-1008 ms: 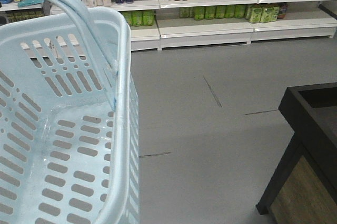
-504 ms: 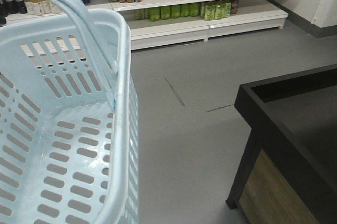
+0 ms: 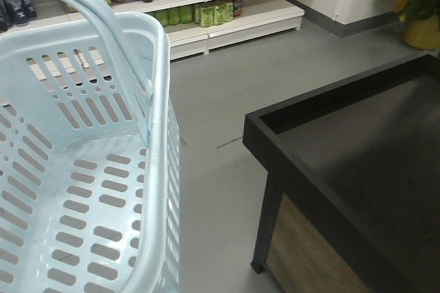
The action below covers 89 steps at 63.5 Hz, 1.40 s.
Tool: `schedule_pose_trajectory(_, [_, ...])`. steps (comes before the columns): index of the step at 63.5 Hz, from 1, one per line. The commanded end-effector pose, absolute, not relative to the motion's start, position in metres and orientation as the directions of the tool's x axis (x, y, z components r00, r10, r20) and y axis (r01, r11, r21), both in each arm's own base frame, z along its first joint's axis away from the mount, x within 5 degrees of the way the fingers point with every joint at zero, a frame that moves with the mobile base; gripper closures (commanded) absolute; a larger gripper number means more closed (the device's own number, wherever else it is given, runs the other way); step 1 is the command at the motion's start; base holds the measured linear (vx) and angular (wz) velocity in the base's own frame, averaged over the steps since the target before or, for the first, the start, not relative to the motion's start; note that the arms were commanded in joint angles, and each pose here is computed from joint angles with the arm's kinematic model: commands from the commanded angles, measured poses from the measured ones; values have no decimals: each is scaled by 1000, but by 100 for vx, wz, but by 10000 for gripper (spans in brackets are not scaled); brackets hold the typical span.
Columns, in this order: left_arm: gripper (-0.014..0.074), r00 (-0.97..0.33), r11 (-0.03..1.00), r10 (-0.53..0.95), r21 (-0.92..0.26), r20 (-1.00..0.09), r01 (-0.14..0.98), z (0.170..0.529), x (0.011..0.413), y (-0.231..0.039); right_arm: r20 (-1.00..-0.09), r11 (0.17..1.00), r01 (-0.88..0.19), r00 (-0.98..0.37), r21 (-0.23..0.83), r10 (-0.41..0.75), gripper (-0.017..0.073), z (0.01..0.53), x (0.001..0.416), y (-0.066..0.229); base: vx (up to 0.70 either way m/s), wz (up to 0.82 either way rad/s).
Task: Pick three apples into basket with both arms
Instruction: 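Turn the base back to face the apples, basket held in the left gripper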
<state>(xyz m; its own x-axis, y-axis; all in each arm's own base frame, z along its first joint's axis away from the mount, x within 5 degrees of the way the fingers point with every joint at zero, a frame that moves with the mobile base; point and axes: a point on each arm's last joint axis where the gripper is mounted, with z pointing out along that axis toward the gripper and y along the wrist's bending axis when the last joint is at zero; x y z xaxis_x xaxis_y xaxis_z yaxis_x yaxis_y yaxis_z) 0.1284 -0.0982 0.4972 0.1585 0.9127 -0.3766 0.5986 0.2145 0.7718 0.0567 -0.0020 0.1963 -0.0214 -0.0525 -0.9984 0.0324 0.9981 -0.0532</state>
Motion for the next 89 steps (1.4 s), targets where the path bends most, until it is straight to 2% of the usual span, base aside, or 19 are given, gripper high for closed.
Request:
schedule_pose_trajectory(1, [600,202,272,881,808,-428,523,514,125,-94,-997,997,42,55,-59,-61,568,199,56,-2,10,-42])
schedule_pose_trajectory(89, [600,202,267,883,808,-423,526,512,128,-97,-997,997,41,48,-59,-61,568,199,57,-2,9,-52])
